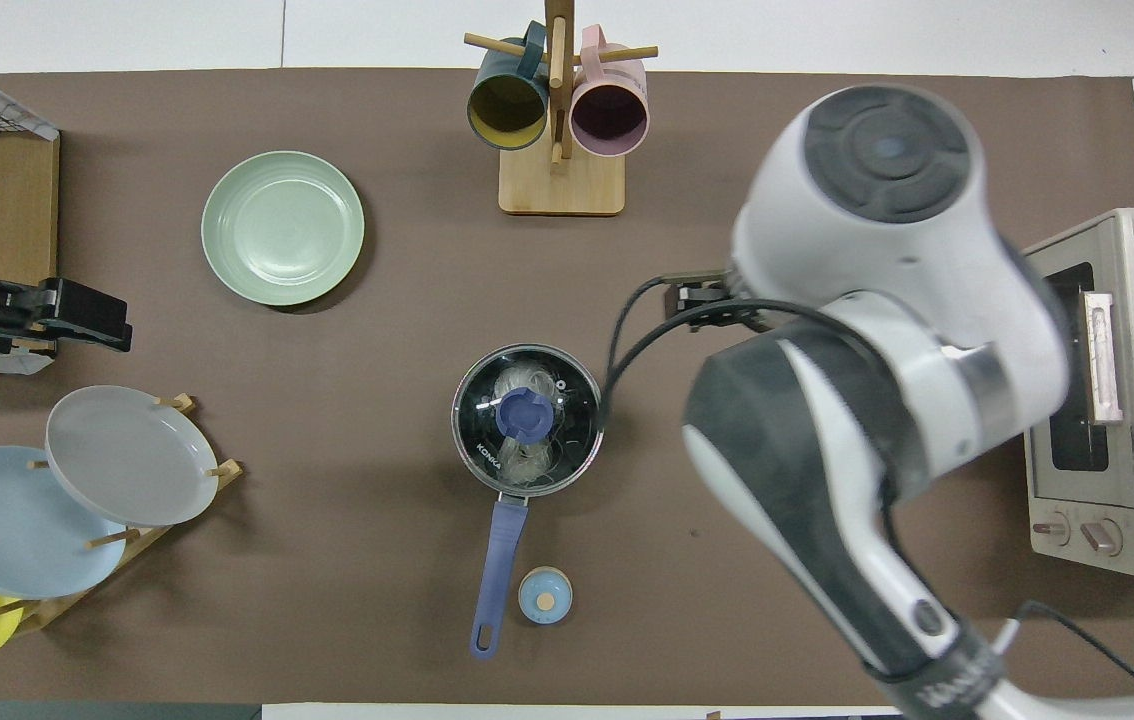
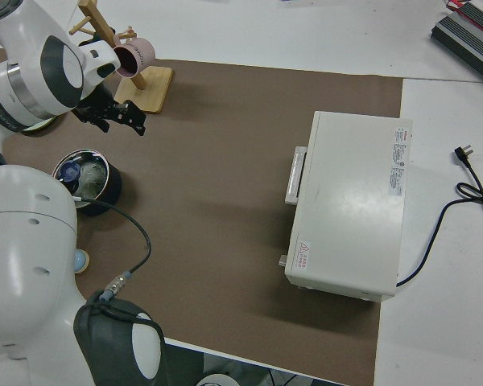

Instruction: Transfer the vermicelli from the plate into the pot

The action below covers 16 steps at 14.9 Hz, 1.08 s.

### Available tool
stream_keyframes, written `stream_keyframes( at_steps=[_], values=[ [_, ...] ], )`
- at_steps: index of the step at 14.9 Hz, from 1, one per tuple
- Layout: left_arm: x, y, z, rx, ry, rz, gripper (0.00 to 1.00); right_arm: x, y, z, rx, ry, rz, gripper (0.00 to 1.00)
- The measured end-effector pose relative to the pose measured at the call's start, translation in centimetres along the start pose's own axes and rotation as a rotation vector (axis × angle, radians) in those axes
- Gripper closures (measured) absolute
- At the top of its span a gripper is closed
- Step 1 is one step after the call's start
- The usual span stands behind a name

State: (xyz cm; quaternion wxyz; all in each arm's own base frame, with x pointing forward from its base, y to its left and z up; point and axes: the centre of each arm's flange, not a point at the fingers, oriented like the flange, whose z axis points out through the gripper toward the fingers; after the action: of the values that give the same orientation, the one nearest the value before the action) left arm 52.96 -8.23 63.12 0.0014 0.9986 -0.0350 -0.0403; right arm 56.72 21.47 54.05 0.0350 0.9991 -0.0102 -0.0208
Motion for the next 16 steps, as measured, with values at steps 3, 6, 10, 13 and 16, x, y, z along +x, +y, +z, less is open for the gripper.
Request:
stream_keyframes(
  at_steps=[3, 6, 10, 13, 16],
  values=[
    [-0.1, 0.0, 0.1, 0.001, -0.003, 0.000, 0.00, -1.0, 9.2, -4.5, 0.003, -0.013, -0.001, 0.00],
    [-0.2, -0.1, 0.3, 0.001, -0.006, -0.002, 0.00, -3.1, 14.6, -7.9, 0.030, -0.034, -0.024, 0.00],
    [-0.2, -0.3, 0.3, 0.001, -0.006, -0.006, 0.00, -2.9, 18.4, -7.1, 0.037, -0.057, -0.058, 0.00],
    [-0.2, -0.3, 0.3, 0.001, -0.004, -0.006, 0.00, -2.3, 18.3, -6.4, 0.037, -0.069, -0.065, 0.00],
    [-0.2, -0.3, 0.2, 0.001, -0.001, -0.006, 0.00, -2.2, 18.1, -6.2, 0.036, -0.078, -0.068, 0.00]
  ],
)
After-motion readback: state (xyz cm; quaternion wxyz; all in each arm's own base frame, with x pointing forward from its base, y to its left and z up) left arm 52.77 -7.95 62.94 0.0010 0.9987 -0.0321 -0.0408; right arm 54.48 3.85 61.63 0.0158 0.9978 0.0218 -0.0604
